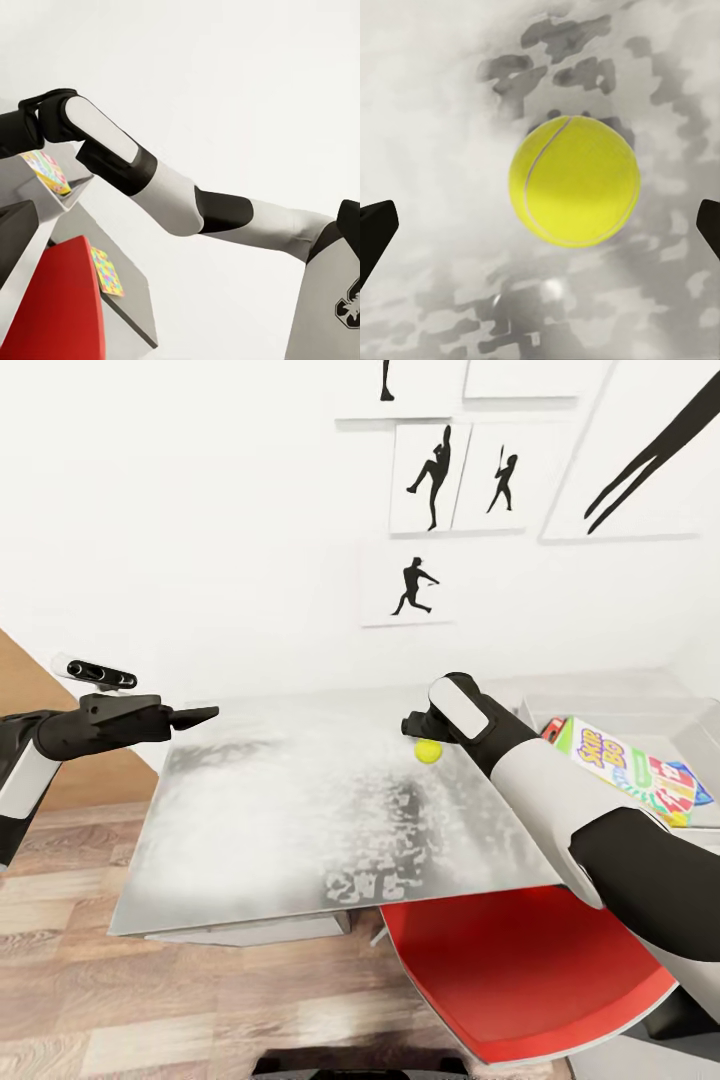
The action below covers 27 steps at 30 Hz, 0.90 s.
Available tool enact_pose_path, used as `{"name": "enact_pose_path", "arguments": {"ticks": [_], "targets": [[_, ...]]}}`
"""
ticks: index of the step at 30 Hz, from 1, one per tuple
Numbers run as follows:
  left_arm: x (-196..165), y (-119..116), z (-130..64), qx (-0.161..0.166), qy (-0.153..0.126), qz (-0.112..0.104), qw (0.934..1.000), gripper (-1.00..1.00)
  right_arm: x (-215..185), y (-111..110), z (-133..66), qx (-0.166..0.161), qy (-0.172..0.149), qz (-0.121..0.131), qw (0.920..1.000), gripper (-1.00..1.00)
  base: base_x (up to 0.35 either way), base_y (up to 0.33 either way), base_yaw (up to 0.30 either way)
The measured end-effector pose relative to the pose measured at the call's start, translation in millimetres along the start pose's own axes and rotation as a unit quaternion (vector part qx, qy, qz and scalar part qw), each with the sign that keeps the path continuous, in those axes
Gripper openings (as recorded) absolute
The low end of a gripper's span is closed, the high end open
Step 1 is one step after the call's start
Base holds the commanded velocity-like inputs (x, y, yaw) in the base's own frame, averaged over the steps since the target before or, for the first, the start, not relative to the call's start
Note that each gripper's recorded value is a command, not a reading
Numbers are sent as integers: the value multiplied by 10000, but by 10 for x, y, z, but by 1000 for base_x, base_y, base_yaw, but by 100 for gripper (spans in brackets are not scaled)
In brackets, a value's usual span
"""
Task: Put all the toys in the child's room - the three board games (two on the bed and one on the table), the two jigsaw puzzles on the table, and the tennis ball on the table - inside the toy box on the table in the child's room.
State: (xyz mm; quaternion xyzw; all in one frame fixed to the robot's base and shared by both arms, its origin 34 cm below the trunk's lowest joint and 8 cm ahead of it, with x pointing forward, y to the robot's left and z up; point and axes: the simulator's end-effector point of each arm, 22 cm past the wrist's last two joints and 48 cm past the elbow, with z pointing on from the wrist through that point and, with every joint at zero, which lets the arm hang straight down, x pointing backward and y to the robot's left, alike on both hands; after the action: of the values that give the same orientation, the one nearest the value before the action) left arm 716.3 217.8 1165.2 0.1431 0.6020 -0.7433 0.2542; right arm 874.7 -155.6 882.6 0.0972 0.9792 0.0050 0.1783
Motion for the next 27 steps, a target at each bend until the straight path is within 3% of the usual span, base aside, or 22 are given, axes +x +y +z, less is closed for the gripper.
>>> {"name": "enact_pose_path", "arguments": {"ticks": [27], "targets": [[86,257,-62,-49,-35,-211,9998,100,-26,-3,191,11,63,14,10000,100,0,0,0]]}}
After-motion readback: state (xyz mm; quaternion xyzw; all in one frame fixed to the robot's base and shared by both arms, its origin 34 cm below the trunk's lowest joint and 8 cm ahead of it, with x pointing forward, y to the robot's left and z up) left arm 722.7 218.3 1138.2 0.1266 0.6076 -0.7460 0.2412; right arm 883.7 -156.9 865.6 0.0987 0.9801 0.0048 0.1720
